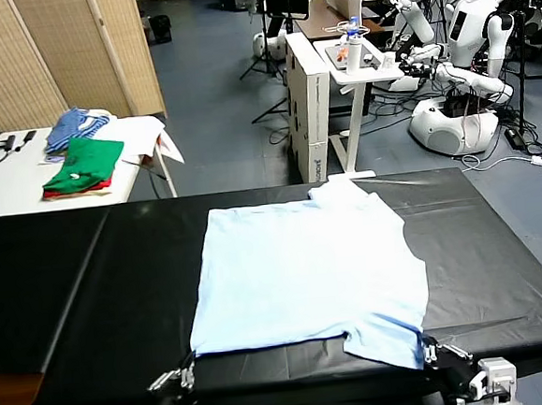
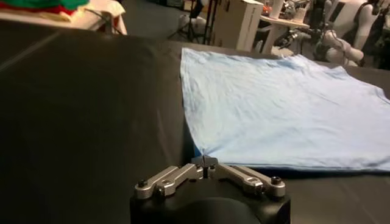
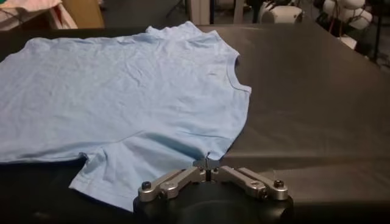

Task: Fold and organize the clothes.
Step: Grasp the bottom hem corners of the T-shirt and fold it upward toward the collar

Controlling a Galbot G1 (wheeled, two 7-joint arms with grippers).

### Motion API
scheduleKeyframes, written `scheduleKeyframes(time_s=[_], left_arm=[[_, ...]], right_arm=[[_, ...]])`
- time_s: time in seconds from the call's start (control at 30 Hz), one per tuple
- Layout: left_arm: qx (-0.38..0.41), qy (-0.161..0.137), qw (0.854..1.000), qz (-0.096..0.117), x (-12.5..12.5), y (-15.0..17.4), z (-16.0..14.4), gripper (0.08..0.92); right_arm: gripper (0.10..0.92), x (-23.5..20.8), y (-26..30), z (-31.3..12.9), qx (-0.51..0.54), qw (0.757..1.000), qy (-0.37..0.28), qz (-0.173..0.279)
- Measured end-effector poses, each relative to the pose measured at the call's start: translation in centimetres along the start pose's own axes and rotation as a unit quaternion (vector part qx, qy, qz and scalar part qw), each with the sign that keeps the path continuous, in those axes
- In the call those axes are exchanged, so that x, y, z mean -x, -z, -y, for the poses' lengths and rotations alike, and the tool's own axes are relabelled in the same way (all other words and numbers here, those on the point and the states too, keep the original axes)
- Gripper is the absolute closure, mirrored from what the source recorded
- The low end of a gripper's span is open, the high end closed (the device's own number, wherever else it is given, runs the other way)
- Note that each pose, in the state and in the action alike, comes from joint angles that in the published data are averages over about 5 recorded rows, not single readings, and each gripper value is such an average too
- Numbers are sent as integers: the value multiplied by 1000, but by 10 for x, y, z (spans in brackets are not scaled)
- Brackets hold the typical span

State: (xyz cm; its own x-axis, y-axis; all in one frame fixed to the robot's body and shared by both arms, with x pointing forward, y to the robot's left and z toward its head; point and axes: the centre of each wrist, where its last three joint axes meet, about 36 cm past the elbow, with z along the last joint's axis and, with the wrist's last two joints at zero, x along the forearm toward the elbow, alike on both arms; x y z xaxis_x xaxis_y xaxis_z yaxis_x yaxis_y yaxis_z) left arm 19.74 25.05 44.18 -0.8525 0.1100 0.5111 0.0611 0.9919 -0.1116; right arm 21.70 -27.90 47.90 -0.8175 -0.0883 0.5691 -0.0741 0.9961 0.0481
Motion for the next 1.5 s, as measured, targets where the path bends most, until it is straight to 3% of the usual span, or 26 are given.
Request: scheduleKeyframes(time_s=[0.13, 0.37, 0.8, 1.1, 1.5], left_arm=[[5, 4, 1000, 7, -10, 3, 2, 854], [8, -3, 999, 53, -7, 5, 7, 854], [-4, 12, 991, 131, 70, 17, -1, 854], [9, 10, 990, 140, 113, 22, -9, 854], [40, -1, 991, 125, 149, 26, -21, 854]], right_arm=[[883, 11, 6, 8, 4, 999, 19, 45], [883, 53, 12, 25, 9, 995, 23, 93], [883, 140, 49, 39, -13, 993, 2, 118], [883, 176, 59, 37, -36, 995, -3, 92], [883, 199, 55, 36, -40, 995, 2, 89]])
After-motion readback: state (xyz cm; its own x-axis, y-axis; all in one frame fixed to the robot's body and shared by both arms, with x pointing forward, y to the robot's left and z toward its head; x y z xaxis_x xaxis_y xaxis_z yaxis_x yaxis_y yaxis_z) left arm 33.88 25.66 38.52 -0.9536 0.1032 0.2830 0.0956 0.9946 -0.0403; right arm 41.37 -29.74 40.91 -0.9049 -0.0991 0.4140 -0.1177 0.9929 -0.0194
